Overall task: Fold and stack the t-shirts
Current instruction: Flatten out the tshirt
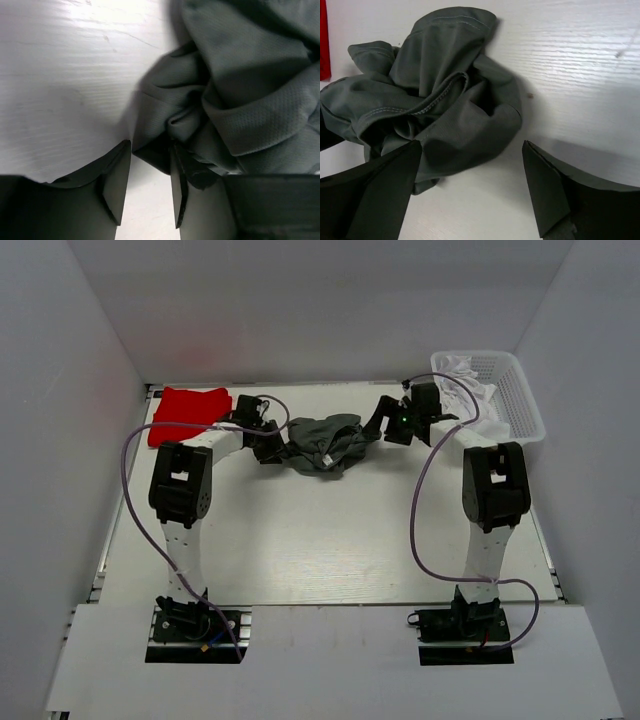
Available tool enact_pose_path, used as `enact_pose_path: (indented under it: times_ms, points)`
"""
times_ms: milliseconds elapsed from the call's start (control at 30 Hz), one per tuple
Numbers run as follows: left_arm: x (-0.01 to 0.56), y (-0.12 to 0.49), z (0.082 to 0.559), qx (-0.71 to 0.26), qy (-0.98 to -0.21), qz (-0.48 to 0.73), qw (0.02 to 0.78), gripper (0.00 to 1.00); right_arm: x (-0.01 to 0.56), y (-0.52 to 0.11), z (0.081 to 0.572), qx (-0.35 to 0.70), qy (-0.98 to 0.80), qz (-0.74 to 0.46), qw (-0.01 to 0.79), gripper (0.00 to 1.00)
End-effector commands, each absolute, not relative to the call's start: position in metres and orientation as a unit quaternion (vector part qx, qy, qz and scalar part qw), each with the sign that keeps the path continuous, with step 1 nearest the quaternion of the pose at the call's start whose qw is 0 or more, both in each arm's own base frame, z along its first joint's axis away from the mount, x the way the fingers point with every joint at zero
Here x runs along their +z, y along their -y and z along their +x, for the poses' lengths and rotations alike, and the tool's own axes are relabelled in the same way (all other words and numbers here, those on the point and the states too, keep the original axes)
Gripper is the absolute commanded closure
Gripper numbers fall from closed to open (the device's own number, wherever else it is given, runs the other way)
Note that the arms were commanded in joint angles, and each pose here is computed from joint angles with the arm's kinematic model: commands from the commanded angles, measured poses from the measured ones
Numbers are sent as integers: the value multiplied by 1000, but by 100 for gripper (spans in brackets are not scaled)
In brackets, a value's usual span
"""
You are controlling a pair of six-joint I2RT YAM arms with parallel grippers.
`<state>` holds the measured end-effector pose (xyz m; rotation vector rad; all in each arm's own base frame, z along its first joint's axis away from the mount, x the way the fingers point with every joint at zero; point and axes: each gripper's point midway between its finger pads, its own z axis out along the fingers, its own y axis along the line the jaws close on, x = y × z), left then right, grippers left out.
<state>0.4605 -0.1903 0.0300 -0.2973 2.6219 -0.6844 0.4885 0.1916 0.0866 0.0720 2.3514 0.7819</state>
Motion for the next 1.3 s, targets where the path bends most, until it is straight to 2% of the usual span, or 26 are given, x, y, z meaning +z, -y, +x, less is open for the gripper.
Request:
enact_pose_path:
  times_ms: [0,67,100,133,167,200,233,300,433,567,600,633,700,733,967,1133,1267]
  points:
    - [28,202,455,-267,-938,-99,197,53,113,-211,506,335,-874,13,353,16]
    - [30,207,457,-271,-936,-93,204,62,117,-216,514,339,-867,10,365,24]
    - [35,209,463,-276,-933,-90,215,63,117,-218,515,341,-867,11,364,36]
    - [35,209,463,-276,-933,-90,215,68,115,-219,515,346,-866,4,362,44]
    - [36,210,467,-277,-932,-89,218,84,116,-222,514,350,-865,2,360,53]
    - [40,211,471,-280,-930,-92,222,97,115,-223,513,353,-865,-1,357,73]
    - [39,211,468,-278,-931,-94,217,100,117,-222,514,354,-864,-1,357,81]
    - [43,209,468,-273,-932,-95,219,100,121,-221,513,351,-865,-3,359,100]
    - [90,199,473,-258,-923,-78,275,100,138,-211,507,329,-865,-19,379,100]
    - [157,163,468,-199,-908,-103,353,100,202,-186,497,289,-839,-15,460,100]
    - [165,155,462,-186,-907,-109,361,100,219,-174,492,269,-832,-3,485,100]
    - [198,143,455,-181,-893,-118,394,100,226,-163,492,246,-830,11,500,100]
    - [214,116,441,-130,-887,-145,419,100,257,-138,476,209,-813,35,542,100]
    - [243,107,429,-126,-872,-152,449,100,265,-131,471,199,-809,40,552,100]
    - [320,48,368,-63,-808,-228,540,100,346,-73,411,126,-751,91,641,100]
    - [385,38,321,-109,-750,-236,608,100,396,-66,366,146,-713,89,680,100]
    - [403,48,303,-154,-735,-213,625,100,419,-80,341,192,-691,54,694,100]
